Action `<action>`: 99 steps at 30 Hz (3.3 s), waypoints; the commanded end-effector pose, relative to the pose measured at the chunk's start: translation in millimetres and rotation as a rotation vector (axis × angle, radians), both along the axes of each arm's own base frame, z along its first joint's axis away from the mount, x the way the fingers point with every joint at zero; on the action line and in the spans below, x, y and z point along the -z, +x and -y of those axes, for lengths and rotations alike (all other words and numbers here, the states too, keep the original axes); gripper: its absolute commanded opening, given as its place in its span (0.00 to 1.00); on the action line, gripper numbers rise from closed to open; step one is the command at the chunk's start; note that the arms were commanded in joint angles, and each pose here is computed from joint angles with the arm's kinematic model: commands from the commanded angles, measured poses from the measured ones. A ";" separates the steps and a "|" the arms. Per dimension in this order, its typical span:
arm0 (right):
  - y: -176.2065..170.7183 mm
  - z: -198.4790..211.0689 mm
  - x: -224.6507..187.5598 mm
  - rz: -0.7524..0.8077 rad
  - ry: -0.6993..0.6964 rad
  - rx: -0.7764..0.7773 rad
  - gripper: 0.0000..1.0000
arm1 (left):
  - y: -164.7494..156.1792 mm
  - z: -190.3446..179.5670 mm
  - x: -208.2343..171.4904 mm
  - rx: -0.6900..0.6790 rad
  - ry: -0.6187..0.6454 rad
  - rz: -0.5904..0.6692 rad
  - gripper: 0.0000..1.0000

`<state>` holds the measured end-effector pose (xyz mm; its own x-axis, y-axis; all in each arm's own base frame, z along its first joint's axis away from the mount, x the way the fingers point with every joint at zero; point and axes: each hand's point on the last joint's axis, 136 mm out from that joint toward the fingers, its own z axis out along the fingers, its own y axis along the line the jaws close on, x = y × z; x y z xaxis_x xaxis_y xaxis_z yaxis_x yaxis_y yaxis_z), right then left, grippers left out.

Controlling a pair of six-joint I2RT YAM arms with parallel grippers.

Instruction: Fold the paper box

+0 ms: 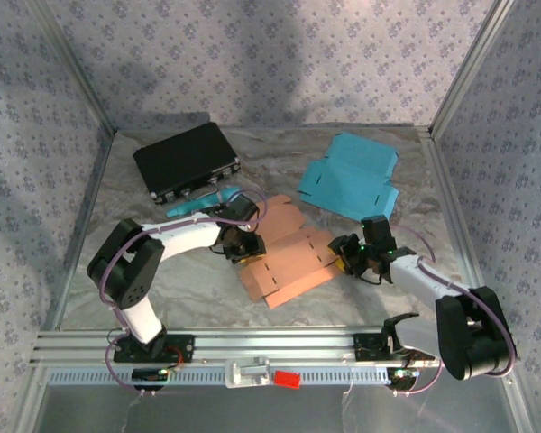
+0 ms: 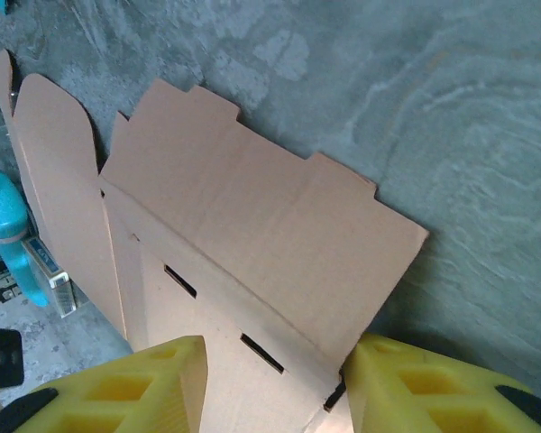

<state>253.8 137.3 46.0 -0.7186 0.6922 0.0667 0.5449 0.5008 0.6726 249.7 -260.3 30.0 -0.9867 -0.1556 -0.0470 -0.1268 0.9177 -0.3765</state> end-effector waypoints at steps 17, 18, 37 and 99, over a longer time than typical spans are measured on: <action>14.1 -4.0 -1.7 0.031 -0.019 -0.022 0.18 | 3.7 9.9 2.1 0.056 0.007 -0.010 0.47; 14.2 -3.2 -3.6 0.030 -0.028 -0.020 0.15 | 4.0 10.1 0.2 0.058 0.008 -0.006 0.46; 38.6 -2.5 -84.8 -0.136 -0.005 0.040 0.00 | -59.7 -9.9 -120.0 0.765 0.257 0.790 0.59; 36.3 44.1 -216.0 0.042 -0.084 0.231 0.52 | -36.2 81.1 -143.7 0.902 0.321 0.958 0.00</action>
